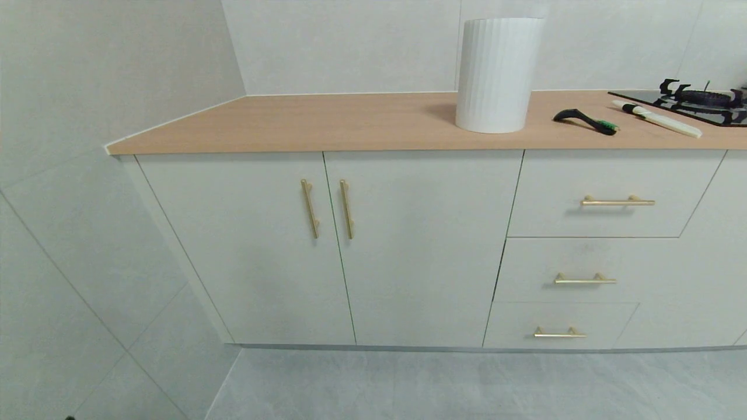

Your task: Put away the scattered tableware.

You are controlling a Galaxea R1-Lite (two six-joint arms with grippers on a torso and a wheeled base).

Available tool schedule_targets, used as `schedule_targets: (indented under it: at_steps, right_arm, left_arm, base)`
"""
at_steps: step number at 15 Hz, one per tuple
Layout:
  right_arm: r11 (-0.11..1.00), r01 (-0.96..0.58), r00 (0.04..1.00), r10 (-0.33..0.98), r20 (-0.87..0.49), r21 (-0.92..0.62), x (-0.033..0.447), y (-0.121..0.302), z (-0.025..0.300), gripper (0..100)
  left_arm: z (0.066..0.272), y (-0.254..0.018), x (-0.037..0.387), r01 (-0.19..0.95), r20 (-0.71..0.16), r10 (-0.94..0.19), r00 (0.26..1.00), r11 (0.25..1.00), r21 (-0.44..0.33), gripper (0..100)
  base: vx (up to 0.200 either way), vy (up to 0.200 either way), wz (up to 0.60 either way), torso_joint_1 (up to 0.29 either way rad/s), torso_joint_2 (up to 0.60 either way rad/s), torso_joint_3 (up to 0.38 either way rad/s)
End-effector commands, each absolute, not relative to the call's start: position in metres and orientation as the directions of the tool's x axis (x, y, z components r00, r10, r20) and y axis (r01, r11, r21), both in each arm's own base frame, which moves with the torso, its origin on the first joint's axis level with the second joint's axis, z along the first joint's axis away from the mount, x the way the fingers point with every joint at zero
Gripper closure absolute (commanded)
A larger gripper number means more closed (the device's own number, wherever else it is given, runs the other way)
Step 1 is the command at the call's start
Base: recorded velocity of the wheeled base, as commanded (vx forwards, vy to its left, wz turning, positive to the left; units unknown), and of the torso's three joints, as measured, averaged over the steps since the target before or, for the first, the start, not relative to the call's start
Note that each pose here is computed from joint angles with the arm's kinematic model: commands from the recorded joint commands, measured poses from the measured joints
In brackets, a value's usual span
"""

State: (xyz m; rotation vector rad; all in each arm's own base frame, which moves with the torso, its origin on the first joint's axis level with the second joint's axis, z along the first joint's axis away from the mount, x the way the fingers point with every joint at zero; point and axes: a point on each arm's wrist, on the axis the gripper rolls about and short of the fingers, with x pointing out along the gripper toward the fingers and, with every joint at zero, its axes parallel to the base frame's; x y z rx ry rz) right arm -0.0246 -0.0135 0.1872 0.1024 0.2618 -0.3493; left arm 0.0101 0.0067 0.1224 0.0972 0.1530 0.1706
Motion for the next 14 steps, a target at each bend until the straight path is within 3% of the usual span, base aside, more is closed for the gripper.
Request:
schedule_targets:
  at_steps: [1, 4, 7, 8, 11, 14]
  right_arm:
    - [0.899, 0.433, 0.893, -0.419, -0.167, 0.060, -0.055, -0.013, 0.156, 0]
    - [0.887, 0.461, 0.886, -0.459, -0.061, 0.029, -0.074, -0.011, 0.140, 0]
    - [0.884, 0.466, 0.884, -0.463, -0.064, 0.032, -0.073, -0.011, 0.134, 0]
    - [0.885, 0.464, 0.885, -0.461, -0.069, 0.039, -0.066, -0.011, 0.127, 0]
    - [0.935, 0.349, 0.937, -0.348, -0.024, 0.055, -0.037, -0.008, 0.097, 0]
    - [0.980, 0.196, 0.977, -0.197, 0.081, 0.017, -0.024, -0.005, 0.084, 0]
  left_arm:
    - [0.095, 0.009, -0.012, -0.246, -0.076, 0.252, 0.965, 0.966, 0.078, 0]
    - [0.083, 0.008, -0.018, -0.311, -0.043, 0.314, 0.949, 0.949, 0.056, 0]
    - [0.082, 0.007, -0.020, -0.368, -0.014, 0.368, 0.930, 0.929, 0.039, 0]
    - [0.081, 0.007, -0.021, -0.363, -0.006, 0.363, 0.932, 0.931, -0.029, 0]
    - [0.079, 0.002, -0.023, -0.105, 0.027, 0.106, 0.994, 0.994, -0.031, 0]
    - [0.076, 0.002, -0.023, -0.074, 0.006, 0.074, 0.997, 0.997, -0.004, 0]
  base:
    - [0.000, 0.000, 0.00, 0.000, 0.00, 0.000]
    - [0.000, 0.000, 0.00, 0.000, 0.00, 0.000]
    - [0.000, 0.000, 0.00, 0.000, 0.00, 0.000]
    - [0.000, 0.000, 0.00, 0.000, 0.00, 0.000]
    - [0.000, 0.000, 0.00, 0.000, 0.00, 0.000]
    - [0.000, 0.000, 0.00, 0.000, 0.00, 0.000]
